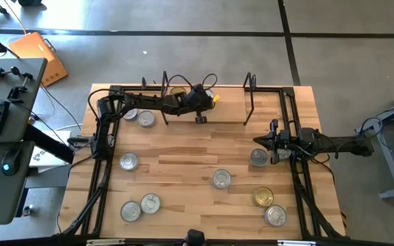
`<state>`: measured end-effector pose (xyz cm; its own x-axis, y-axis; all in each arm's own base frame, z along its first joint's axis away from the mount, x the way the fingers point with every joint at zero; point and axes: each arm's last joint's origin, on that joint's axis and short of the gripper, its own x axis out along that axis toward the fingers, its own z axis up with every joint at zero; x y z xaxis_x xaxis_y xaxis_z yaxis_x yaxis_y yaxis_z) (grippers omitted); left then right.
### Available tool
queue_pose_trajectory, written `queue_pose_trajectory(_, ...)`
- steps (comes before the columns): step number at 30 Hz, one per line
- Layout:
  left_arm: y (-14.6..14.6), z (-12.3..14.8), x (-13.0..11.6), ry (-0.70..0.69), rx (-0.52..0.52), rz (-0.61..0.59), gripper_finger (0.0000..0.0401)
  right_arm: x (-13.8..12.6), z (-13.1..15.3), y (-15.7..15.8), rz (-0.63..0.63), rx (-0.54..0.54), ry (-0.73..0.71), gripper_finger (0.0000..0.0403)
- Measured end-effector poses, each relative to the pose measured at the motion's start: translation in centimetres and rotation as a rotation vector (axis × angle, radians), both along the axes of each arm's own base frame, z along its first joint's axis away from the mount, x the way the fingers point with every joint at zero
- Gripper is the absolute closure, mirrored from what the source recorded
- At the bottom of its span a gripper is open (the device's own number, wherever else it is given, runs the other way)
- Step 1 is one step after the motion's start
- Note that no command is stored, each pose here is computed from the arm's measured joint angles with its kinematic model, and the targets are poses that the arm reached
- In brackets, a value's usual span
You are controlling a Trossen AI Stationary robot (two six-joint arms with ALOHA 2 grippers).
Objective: Stack canned seafood by type on shelf
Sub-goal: Put the yellow and blue tuna can on the shelf
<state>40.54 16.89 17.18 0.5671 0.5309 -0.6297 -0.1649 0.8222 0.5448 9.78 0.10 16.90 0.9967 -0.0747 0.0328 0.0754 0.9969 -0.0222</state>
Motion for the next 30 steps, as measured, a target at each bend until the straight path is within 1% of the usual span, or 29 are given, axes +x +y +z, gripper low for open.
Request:
queue_pose_trajectory(14,1.3,0.4,-0.2,-0.051,0.008,0.014,0.0401,0.0,0.0,0.0,0.0,0.0,0.0,0.0403)
queue_pose_trajectory(24,1.6,0.3,-0.4,-0.045,0.002,0.021,0.0401,0.0,0.0,0.0,0.0,0.0,0.0,0.0403)
queue_pose_trajectory(30,1.6,-0.5,-0.3,-0.028,-0.005,0.026,0.0401,0.0,0.0,0.0,0.0,0.0,0.0,0.0403)
